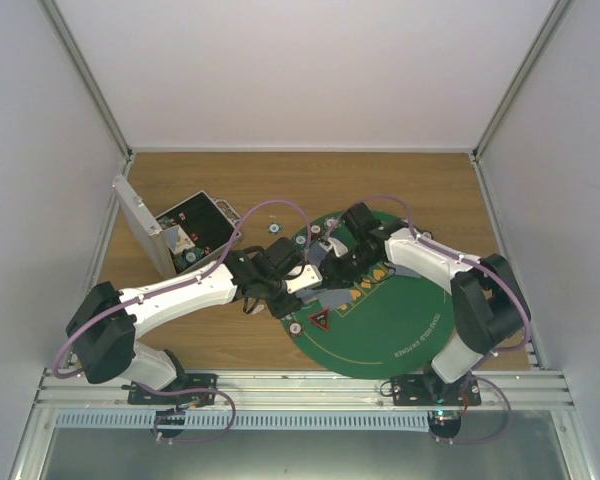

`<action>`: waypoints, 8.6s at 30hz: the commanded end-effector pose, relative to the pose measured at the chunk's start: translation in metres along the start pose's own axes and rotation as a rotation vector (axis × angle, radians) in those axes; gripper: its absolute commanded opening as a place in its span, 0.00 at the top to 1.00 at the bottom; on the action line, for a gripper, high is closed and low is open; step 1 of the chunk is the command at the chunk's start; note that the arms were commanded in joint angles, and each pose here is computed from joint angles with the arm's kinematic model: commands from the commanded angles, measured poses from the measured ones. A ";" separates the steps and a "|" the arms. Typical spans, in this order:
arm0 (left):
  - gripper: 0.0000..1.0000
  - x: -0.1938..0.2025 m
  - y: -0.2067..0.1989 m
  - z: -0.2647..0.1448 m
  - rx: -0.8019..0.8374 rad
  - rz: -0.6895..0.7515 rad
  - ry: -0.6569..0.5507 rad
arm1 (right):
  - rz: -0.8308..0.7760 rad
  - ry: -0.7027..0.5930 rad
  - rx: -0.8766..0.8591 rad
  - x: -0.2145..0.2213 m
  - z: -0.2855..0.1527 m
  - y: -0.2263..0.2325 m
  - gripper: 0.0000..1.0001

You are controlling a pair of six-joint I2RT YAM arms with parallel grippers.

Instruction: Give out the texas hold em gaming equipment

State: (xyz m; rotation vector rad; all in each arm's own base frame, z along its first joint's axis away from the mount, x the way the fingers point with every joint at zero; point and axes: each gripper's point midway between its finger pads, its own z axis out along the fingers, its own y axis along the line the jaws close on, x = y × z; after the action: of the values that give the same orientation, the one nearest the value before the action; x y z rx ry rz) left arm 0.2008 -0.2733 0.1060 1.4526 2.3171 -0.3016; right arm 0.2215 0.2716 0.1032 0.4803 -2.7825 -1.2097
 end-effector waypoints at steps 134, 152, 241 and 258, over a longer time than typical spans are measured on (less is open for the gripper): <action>0.42 -0.013 0.002 -0.010 -0.011 0.011 -0.073 | -0.030 0.001 -0.036 0.001 0.012 0.003 0.38; 0.42 -0.012 0.002 -0.010 -0.010 0.009 -0.072 | 0.044 -0.023 0.089 0.008 -0.006 -0.025 0.43; 0.41 -0.008 0.003 -0.007 -0.019 0.008 -0.070 | 0.908 -0.394 1.047 0.038 -0.144 -0.189 1.00; 0.42 -0.007 0.004 -0.007 -0.022 0.007 -0.065 | 0.949 -0.425 0.948 0.015 -0.116 -0.196 0.91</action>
State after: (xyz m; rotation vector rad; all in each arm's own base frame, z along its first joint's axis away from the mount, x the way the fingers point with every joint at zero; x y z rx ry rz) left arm 0.1979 -0.2711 0.1083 1.4468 2.3042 -0.3140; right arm 0.2668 0.0516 0.0366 -1.0238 -3.0086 0.3249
